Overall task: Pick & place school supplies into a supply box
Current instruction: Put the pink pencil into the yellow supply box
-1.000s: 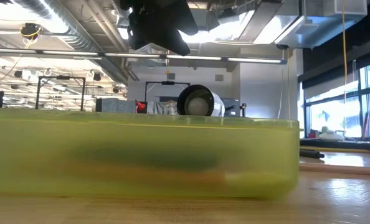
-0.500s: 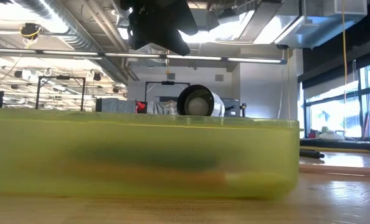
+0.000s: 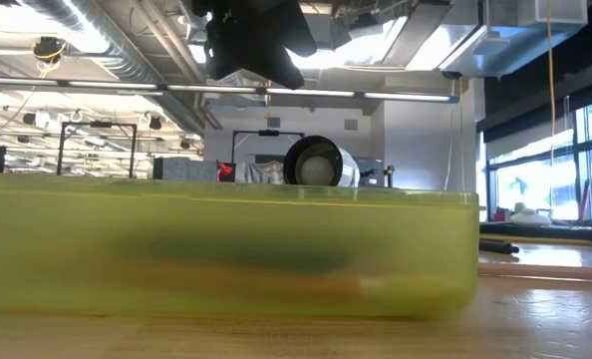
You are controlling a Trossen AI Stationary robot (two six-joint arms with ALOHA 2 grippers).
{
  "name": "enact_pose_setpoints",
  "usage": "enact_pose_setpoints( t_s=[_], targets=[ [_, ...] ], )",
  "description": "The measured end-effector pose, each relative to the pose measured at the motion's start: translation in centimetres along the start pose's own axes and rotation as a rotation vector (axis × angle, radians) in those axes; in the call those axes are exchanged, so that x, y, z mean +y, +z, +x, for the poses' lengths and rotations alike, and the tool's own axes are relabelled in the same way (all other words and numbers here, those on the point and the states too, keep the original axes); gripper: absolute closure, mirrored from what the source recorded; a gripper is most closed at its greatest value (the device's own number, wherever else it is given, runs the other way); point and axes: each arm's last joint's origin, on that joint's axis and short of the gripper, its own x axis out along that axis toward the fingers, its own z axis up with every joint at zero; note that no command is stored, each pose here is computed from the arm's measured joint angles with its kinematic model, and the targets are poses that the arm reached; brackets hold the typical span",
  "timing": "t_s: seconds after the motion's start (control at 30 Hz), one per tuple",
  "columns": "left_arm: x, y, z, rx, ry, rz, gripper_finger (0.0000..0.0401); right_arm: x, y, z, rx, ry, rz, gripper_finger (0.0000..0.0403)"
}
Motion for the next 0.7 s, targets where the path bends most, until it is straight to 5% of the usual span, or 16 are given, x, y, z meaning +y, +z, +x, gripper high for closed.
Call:
enact_pose_setpoints(
  t_s=[0.7],
  targets=[
    [0.00, 0.00, 0.00, 0.000, 0.000, 0.017, 0.0239, -0.26, 0.06, 0.09, -0.028, -0.030, 0.039, 0.0377]
  ],
)
